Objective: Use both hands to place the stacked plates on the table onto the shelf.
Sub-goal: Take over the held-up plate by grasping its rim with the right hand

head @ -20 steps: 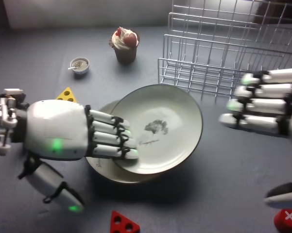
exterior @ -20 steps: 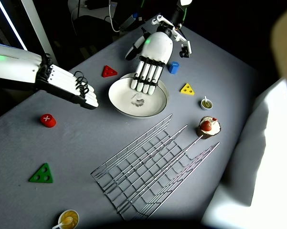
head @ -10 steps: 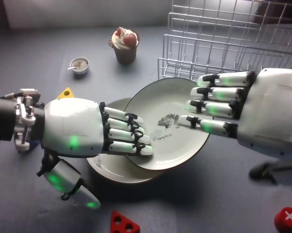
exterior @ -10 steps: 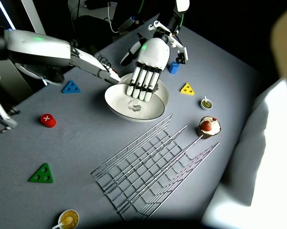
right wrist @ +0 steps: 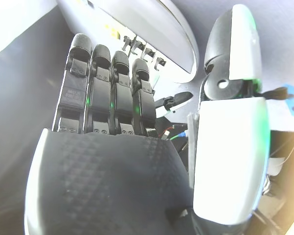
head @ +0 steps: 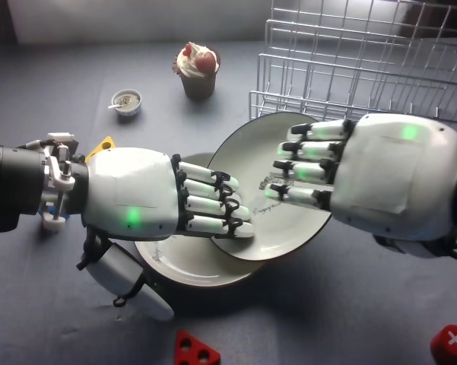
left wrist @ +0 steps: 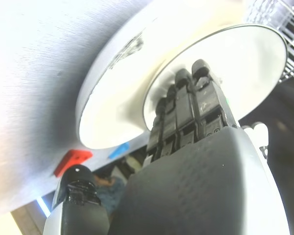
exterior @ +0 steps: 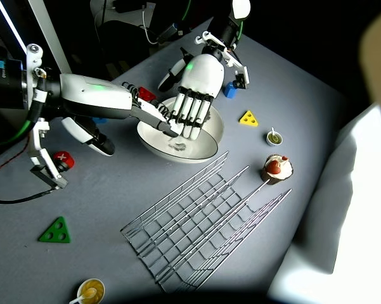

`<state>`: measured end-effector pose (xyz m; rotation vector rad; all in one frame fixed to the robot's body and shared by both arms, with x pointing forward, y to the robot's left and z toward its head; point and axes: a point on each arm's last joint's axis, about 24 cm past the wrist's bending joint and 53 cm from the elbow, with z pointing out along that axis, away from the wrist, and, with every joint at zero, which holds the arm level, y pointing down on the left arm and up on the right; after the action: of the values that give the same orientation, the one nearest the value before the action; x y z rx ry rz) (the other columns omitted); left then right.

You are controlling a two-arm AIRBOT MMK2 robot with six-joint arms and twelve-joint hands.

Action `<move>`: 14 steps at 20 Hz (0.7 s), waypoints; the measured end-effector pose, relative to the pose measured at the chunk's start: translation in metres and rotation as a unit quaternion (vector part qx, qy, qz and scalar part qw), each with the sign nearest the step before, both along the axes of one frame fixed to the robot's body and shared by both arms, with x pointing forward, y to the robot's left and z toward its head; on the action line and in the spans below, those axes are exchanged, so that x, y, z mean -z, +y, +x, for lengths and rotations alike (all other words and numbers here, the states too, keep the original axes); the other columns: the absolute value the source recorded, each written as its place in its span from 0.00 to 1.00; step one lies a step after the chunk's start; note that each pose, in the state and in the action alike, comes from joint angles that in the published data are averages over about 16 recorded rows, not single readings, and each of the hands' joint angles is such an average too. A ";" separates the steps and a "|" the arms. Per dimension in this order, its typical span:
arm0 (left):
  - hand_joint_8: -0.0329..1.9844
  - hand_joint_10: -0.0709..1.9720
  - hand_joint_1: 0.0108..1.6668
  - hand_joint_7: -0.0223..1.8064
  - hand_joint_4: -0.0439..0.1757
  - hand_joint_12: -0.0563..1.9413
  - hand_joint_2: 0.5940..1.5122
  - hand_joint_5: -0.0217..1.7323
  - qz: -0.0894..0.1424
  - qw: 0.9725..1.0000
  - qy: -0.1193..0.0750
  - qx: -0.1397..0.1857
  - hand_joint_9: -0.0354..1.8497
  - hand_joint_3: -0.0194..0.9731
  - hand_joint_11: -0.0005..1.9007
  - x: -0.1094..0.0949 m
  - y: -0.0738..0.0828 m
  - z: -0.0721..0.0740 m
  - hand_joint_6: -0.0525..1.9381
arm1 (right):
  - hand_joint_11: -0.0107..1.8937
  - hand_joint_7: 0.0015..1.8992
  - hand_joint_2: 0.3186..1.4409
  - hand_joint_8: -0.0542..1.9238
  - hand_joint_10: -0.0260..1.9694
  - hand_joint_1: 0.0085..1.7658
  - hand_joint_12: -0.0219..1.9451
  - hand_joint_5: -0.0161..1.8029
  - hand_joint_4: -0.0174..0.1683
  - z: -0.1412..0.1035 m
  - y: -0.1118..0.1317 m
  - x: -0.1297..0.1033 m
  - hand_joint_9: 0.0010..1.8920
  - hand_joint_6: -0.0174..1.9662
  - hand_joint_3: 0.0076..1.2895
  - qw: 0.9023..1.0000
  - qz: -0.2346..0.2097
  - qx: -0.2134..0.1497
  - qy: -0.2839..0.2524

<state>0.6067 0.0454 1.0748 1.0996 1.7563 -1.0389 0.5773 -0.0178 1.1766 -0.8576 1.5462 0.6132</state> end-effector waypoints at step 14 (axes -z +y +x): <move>0.01 0.04 0.00 0.10 0.18 0.04 0.50 0.08 -0.001 1.000 -0.002 -0.001 0.13 0.02 0.09 0.000 -0.004 0.002 0.01 | 0.26 0.22 0.53 0.03 0.01 0.71 0.04 0.26 0.12 0.026 0.022 0.015 0.23 0.02 0.01 1.000 0.018 0.002 0.004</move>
<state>0.6087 0.0414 1.0753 1.0974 1.7526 -1.0368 0.6034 0.0045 1.1619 -0.8271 1.5391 0.6404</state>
